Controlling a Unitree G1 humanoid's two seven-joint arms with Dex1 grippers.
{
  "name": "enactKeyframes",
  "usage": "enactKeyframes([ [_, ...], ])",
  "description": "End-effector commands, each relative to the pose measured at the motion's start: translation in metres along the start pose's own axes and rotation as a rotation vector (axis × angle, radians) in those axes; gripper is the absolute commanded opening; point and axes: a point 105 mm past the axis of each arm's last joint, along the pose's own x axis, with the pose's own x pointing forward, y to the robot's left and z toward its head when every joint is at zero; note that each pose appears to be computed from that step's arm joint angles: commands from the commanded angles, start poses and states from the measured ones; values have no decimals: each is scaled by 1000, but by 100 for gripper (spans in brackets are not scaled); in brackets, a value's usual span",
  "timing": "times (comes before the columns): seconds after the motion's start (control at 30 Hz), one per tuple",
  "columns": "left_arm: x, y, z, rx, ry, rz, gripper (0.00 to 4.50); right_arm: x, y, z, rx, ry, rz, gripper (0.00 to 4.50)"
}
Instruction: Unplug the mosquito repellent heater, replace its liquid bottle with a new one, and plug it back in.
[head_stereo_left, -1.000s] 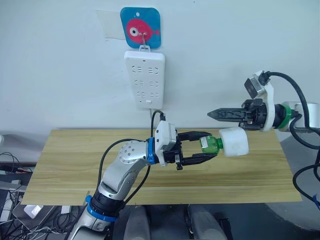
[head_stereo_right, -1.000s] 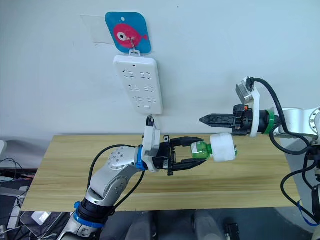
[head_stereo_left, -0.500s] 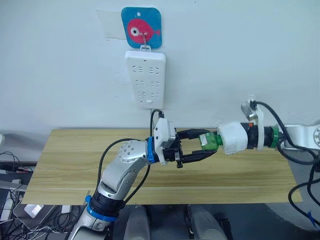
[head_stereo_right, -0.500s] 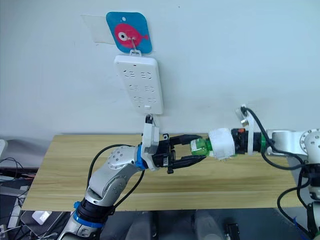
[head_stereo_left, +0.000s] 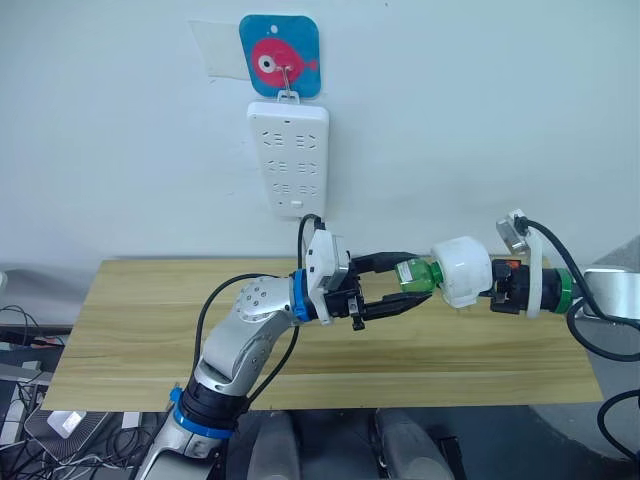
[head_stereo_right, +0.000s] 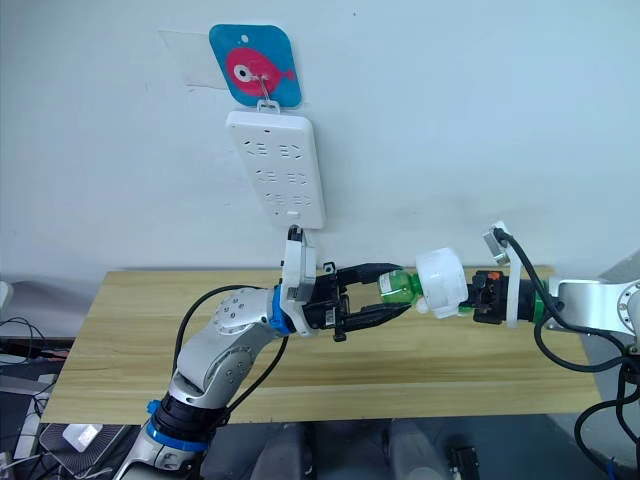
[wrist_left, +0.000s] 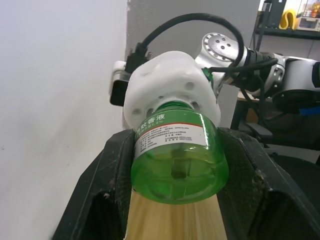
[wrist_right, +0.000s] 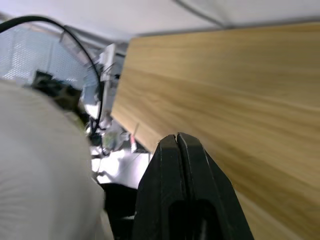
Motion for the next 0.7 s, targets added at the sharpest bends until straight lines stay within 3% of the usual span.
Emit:
enactKeyframes([
  [0.03,3,-6,18,52,-51,-45,223,-8,-1,11,-87,-40,-31,3],
  [0.23,-8,-3,13,77,-9,-48,223,-33,1,28,-99,-67,-22,3],
  [0.43,-21,-3,8,132,33,-74,223,-60,46,21,-13,52,231,3],
  [0.57,-27,-7,4,214,53,-147,223,-57,67,19,19,85,357,3],
  [0.7,-26,-4,9,281,20,-154,223,-48,71,17,12,90,387,3],
])
